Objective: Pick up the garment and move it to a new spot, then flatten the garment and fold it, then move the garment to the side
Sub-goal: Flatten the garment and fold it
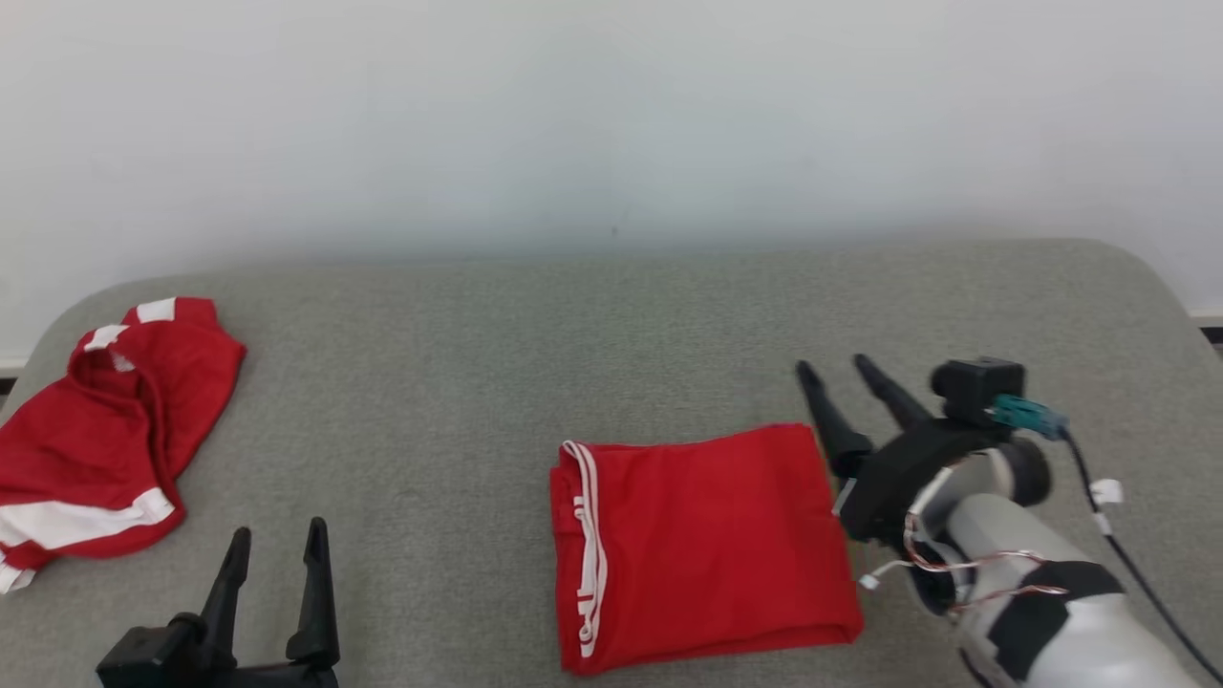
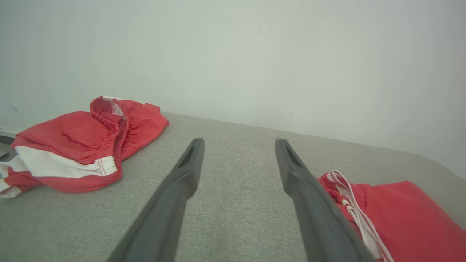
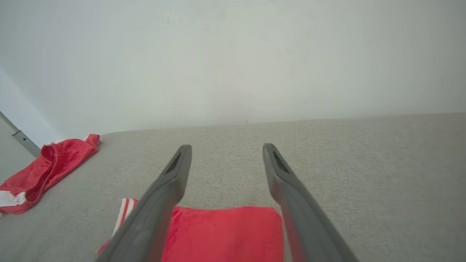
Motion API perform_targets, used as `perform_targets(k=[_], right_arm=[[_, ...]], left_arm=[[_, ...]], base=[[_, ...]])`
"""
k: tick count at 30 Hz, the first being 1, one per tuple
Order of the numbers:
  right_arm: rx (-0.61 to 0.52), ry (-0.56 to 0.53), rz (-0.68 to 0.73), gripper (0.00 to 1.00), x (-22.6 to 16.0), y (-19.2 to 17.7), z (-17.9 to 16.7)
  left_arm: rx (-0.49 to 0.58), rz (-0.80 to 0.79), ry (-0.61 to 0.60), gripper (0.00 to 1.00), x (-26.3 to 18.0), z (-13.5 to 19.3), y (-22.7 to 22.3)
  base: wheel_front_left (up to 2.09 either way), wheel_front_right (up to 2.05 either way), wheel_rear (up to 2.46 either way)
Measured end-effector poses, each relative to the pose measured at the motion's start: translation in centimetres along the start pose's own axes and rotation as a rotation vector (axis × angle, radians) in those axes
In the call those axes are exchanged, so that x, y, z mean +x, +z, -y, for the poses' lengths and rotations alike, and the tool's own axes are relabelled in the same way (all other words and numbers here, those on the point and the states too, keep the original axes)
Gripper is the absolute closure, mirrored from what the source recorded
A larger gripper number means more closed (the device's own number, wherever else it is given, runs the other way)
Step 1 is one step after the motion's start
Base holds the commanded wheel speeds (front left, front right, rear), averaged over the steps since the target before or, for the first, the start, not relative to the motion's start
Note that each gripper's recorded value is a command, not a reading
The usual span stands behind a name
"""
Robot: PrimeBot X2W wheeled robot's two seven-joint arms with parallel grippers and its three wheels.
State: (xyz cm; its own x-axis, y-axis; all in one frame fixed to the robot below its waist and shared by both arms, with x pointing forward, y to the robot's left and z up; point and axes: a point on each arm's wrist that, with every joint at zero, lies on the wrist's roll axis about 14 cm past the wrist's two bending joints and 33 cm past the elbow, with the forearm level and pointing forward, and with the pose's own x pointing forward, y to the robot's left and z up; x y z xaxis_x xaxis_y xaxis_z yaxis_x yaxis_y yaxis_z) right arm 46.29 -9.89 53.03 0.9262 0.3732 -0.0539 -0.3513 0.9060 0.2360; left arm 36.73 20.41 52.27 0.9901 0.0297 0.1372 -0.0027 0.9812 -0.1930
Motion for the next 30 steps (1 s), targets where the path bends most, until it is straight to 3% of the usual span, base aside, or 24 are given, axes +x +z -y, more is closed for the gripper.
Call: perform_targets(k=[7, 12, 21, 30], right_arm=[[-0.079, -0.139, 0.111, 0.0, -4.0, 3.2, 6.2], [-0.106, -0.226, 0.102, 0.0, -7.7, 1.6, 8.9], [-0.112, -0.286, 0.087, 0.0, -10.6, -0.2, 10.0], [-0.143, -0.26, 0.079, 0.0, -11.2, -0.7, 8.6]], left_arm=[[-0.004, 0.01, -0.016, 0.0, 0.1, 0.7, 0.3], [-0.001, 0.014, -0.014, 0.0, -0.2, 0.6, 0.4], [0.009, 0.001, -0.013, 0.0, -0.5, 0.5, 0.0], [0.025, -0.019, -0.022, 0.0, -0.9, 0.7, -0.5]], base=[[0.0, 0.0, 0.0], [0.0, 0.0, 0.0], [0.0, 0.0, 0.0], [0.0, 0.0, 0.0]])
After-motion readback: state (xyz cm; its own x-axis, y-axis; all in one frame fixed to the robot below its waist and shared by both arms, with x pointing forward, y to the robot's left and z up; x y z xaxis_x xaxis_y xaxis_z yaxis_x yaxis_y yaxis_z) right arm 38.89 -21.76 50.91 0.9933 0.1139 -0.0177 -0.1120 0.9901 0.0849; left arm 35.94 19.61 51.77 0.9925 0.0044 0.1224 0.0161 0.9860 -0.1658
